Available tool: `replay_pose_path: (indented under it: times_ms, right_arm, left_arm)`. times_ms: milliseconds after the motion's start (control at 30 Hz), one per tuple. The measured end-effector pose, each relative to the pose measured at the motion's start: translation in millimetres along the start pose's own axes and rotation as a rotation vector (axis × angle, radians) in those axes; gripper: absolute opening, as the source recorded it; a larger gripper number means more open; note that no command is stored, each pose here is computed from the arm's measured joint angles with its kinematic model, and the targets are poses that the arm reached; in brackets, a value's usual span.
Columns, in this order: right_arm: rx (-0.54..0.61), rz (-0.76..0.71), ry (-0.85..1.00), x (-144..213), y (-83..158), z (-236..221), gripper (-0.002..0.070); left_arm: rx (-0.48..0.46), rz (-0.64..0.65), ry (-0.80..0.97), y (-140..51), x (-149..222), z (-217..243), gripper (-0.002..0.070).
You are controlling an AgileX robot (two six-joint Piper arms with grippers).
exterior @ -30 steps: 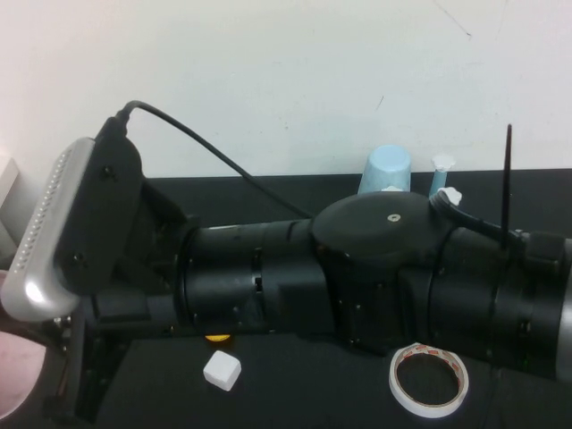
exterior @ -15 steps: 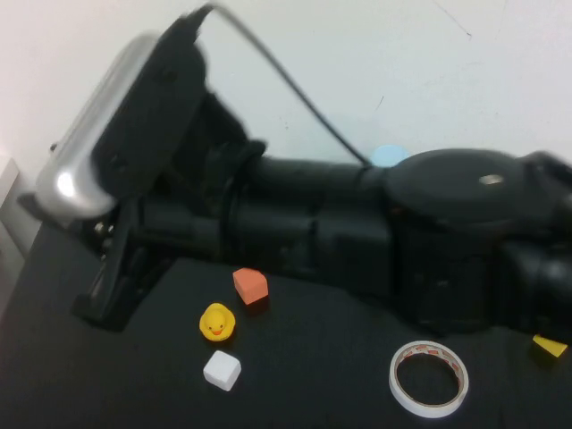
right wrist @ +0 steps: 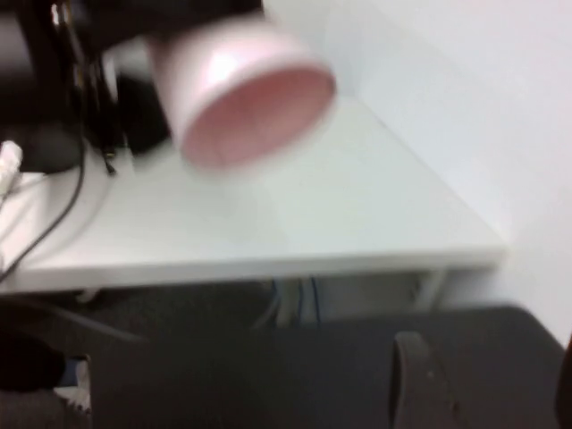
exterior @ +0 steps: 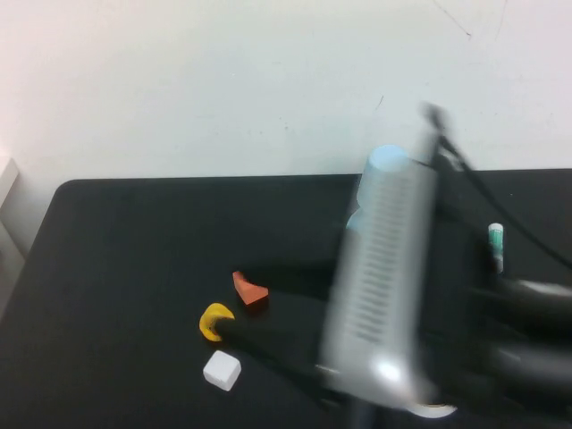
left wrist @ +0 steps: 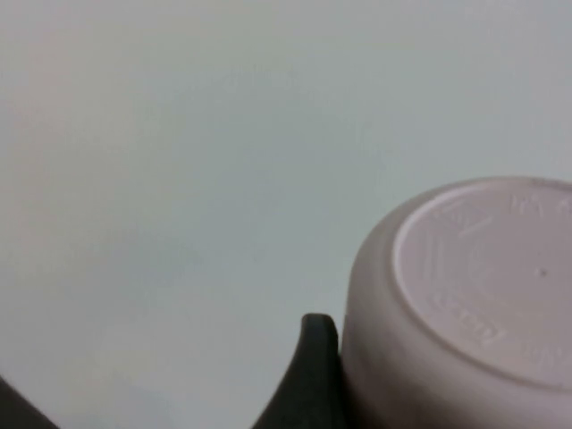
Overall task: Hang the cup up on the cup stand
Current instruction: Place the cup on the cup holder
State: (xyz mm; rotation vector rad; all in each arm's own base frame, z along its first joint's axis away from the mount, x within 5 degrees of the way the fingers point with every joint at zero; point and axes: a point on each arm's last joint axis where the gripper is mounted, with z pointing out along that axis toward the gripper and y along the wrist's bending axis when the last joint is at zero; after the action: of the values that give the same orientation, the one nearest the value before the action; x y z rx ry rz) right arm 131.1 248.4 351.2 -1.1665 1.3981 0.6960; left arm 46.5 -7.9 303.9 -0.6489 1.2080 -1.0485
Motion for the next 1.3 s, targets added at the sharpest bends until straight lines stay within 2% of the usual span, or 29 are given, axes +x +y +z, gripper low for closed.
replay_pose_path:
  times_ms: [133,167,233,367,467,533,633,767,1000,1100,1300]
  right_arm:
    - [0.085,0.117,0.03,24,4,-43,0.0287]
    - [0.102,0.14,0.034,29,5,-51,0.0272]
    - [0.142,0.174,0.04,43,7,-71,0.0221]
    - [0.239,0.166,0.05,67,8,-104,0.0078]
    - [0.34,0.156,0.062,83,5,-125,0.0022]
    - [0.412,0.143,0.067,91,2,-138,0.0009]
    - [0.483,0.07,0.063,91,-2,-152,0.0002]
    - [0.465,-0.007,0.048,86,-1,-155,0.0]
    - [0.279,0.008,-0.088,65,13,-151,-0.0001]
    - [0.224,0.004,-0.114,62,18,-150,-0.0001]
    - [0.141,-0.021,-0.151,59,26,-149,-0.0001]
  left_arm:
    - [0.036,0.355,-0.023,-18.4,-9,2,0.0613]
    - [0.038,0.478,-0.025,-22.7,-11,5,0.0613]
    - [0.055,0.657,-0.021,-30.9,-13,9,0.0613]
    - [0.111,1.103,0.014,-46.8,-14,24,0.0613]
    - [0.188,1.315,0.055,-58.1,-12,38,0.0611]
    - [0.243,1.368,0.087,-64.6,-10,48,0.0611]
    - [0.316,1.382,0.155,-70.3,-5,66,0.0611]
    - [0.381,1.297,0.259,-76.1,0,96,0.0611]
    - [0.465,1.025,0.419,-91.6,3,160,0.0611]
    - [0.49,0.908,0.502,-90.4,8,195,0.0611]
    - [0.528,0.81,0.569,-94.4,24,265,0.0611]
